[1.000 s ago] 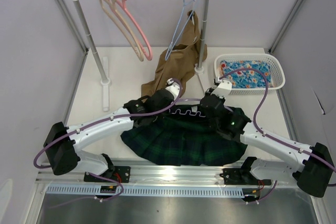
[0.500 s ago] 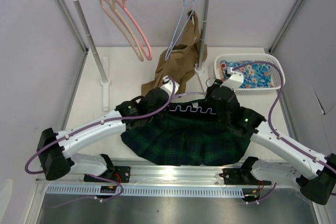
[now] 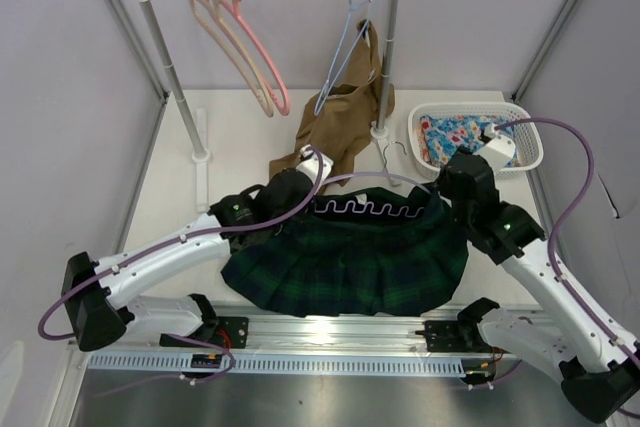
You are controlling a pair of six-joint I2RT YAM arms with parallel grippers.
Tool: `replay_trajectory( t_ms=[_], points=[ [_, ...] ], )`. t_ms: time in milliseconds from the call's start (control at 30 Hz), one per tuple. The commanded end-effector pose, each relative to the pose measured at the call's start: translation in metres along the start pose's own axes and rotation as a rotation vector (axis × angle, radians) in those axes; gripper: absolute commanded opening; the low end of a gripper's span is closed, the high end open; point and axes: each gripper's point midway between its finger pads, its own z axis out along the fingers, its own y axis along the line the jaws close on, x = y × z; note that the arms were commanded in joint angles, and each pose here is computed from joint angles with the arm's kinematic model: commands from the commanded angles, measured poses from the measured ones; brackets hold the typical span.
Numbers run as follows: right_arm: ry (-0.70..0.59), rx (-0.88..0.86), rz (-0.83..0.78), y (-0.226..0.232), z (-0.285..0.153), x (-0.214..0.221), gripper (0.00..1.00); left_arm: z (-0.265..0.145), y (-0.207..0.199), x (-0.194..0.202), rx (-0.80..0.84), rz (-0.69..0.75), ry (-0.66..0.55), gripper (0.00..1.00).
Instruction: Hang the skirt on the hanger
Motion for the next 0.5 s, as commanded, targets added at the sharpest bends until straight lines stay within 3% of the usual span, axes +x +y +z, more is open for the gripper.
replay_trajectory(
  t_ms=[0, 233, 467],
  points=[
    [0.113, 0.009, 0.003, -0.027, 0.005, 0.024, 0.38, -0.011, 0.01, -0.023, -0.013, -0.061, -0.099, 0.0],
    [0.271, -0.044, -0.028, -0.032, 0.025, 0.067, 0.42, -0.013, 0.012, -0.023, -0.016, -0.078, -0.132, 0.0],
    [0.329, -0.064, -0.054, -0.022, 0.036, 0.079, 0.44, -0.014, 0.011, -0.023, -0.01, -0.083, -0.152, 0.0]
  ],
)
